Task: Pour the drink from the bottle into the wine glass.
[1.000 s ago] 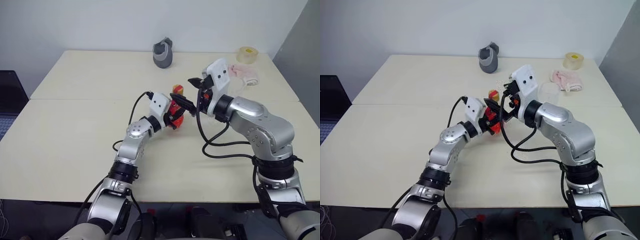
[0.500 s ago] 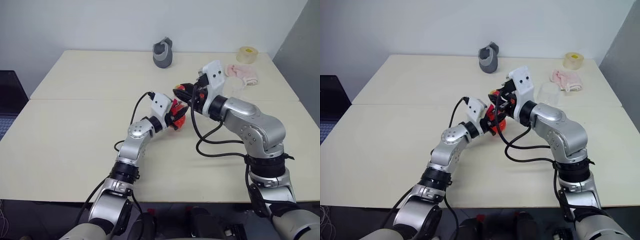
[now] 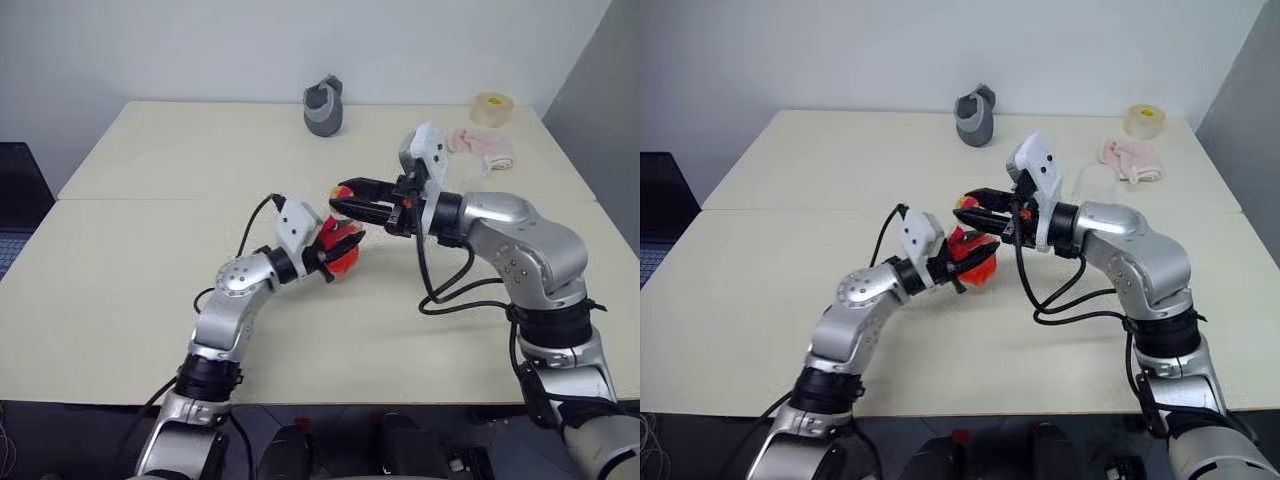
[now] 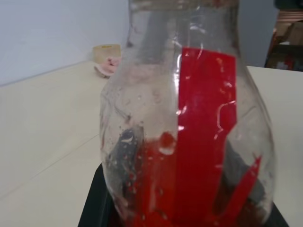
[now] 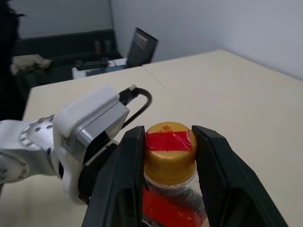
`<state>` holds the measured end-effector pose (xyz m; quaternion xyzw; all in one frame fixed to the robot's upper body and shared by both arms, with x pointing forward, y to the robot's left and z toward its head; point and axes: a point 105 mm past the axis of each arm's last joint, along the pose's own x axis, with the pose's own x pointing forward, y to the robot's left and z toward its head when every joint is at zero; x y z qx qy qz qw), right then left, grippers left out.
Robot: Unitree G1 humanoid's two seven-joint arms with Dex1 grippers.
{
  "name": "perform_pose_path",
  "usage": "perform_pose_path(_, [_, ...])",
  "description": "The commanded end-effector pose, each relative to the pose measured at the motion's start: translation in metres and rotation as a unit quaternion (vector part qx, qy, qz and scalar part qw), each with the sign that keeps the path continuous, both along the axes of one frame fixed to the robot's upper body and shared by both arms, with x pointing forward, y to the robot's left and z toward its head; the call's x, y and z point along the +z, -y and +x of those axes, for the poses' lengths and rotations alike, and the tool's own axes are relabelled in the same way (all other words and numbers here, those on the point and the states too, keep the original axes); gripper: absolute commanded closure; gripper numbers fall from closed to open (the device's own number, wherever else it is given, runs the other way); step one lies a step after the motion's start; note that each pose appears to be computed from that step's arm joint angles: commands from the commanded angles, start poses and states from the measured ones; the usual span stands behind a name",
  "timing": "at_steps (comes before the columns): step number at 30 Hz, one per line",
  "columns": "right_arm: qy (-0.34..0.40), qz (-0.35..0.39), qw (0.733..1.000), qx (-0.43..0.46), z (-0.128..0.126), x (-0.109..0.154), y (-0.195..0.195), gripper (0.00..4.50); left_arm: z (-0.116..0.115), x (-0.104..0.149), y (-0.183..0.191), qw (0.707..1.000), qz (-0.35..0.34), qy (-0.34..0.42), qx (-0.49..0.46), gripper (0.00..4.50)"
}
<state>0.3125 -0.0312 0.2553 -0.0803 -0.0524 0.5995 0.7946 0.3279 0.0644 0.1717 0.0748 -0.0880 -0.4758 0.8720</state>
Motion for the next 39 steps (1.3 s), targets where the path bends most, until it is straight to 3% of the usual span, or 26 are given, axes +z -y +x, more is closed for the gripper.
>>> perform_pose_path(1, [0.053, -0.005, 0.996, 0.072, -0.011, 0.016, -0.007, 3.29, -0.03, 0.022, 0.01, 0.997, -0.006, 0.027, -0.071, 3.11])
perform_pose_path(3, [0.05, -0.002, 0.996, 0.075, -0.008, 0.021, -0.007, 3.29, -0.034, 0.023, 0.007, 0.997, -0.009, 0.02, -0.068, 3.11])
perform_pose_path(12, [0.016, -0.009, 1.0, 0.023, -0.017, 0.016, 0.02, 0.22, -0.025, 0.012, -0.012, 1.0, -0.023, -0.019, 0.01, 3.11])
perform_pose_path(20, [-0.01, 0.024, 0.996, -0.081, -0.016, 0.007, 0.019, 0.22, 0.007, 0.006, -0.015, 0.998, -0.021, -0.01, 0.05, 3.11])
perform_pose_path(27, [0.004, 0.059, 0.985, -0.164, 0.004, 0.013, 0.002, 0.22, 0.04, 0.019, -0.002, 0.998, -0.031, 0.022, 0.052, 3.11])
perform_pose_path(33, [0.014, 0.063, 0.979, -0.195, 0.017, 0.018, 0.001, 0.22, 0.041, 0.021, 0.01, 0.998, -0.04, 0.03, 0.028, 3.11])
perform_pose_path(39, [0.008, 0.069, 0.977, -0.202, 0.023, 0.018, -0.002, 0.18, 0.037, 0.023, 0.016, 0.998, -0.055, 0.025, 0.018, 3.47])
